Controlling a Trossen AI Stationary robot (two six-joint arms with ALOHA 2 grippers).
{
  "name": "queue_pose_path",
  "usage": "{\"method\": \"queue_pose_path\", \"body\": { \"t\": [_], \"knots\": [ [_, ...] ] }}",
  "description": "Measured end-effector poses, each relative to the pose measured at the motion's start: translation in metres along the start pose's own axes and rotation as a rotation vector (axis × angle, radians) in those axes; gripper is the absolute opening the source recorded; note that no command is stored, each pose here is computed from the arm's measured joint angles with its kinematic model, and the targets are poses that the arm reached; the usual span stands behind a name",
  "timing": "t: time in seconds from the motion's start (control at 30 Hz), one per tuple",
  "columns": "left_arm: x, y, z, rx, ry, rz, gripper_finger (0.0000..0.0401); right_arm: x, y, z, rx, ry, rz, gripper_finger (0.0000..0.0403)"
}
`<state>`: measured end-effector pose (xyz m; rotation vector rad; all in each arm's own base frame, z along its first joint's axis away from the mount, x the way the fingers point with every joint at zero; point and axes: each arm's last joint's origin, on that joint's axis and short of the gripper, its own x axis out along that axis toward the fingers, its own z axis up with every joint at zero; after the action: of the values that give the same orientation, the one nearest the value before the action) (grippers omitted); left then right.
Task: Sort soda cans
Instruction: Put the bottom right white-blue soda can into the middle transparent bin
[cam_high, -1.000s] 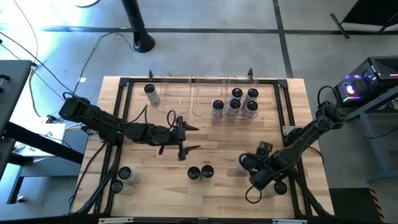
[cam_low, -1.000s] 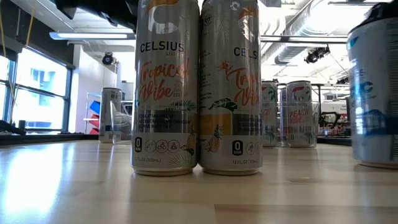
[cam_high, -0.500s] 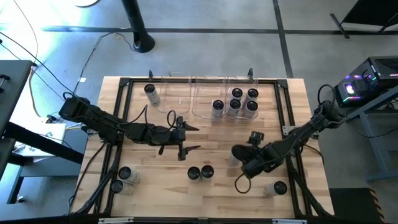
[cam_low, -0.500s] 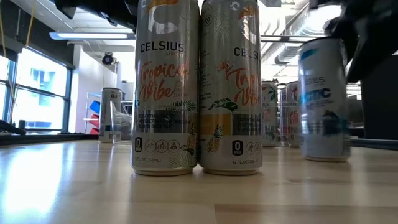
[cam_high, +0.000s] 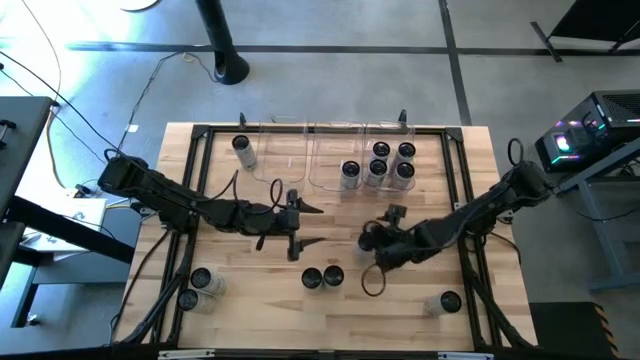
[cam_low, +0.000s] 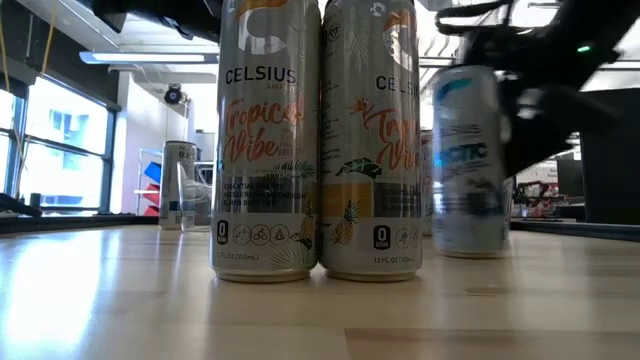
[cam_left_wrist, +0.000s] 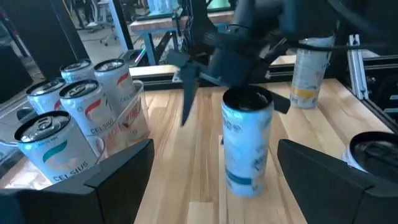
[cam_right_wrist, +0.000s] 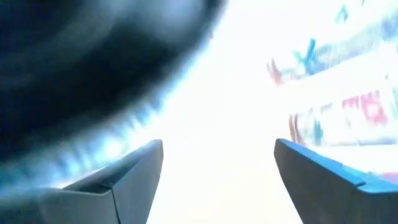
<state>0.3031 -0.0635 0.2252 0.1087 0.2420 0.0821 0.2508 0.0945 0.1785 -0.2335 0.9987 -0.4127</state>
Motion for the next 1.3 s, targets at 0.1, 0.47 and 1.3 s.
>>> {"method": "queue_pose_path", "body": {
  "t": [0.1, 0.47, 1.3],
  "knots": [
    [0.004, -0.001, -0.005, 0.011, 0.011, -0.001, 0.0337, 0.013, -0.008, 0.011, 0.026, -0.085, 0.005, 0.0302],
    [0.016, -0.006, -0.014, 0.03, -0.012, -0.051, 0.0337, 0.021, -0.036, 0.03, 0.116, -0.261, -0.235, 0.0302],
    [0.105, -0.005, 0.002, 0.039, 0.13, -0.094, 0.0337, -0.025, 0.004, -0.026, 0.23, -0.199, 0.228, 0.0302]
  ]
}}
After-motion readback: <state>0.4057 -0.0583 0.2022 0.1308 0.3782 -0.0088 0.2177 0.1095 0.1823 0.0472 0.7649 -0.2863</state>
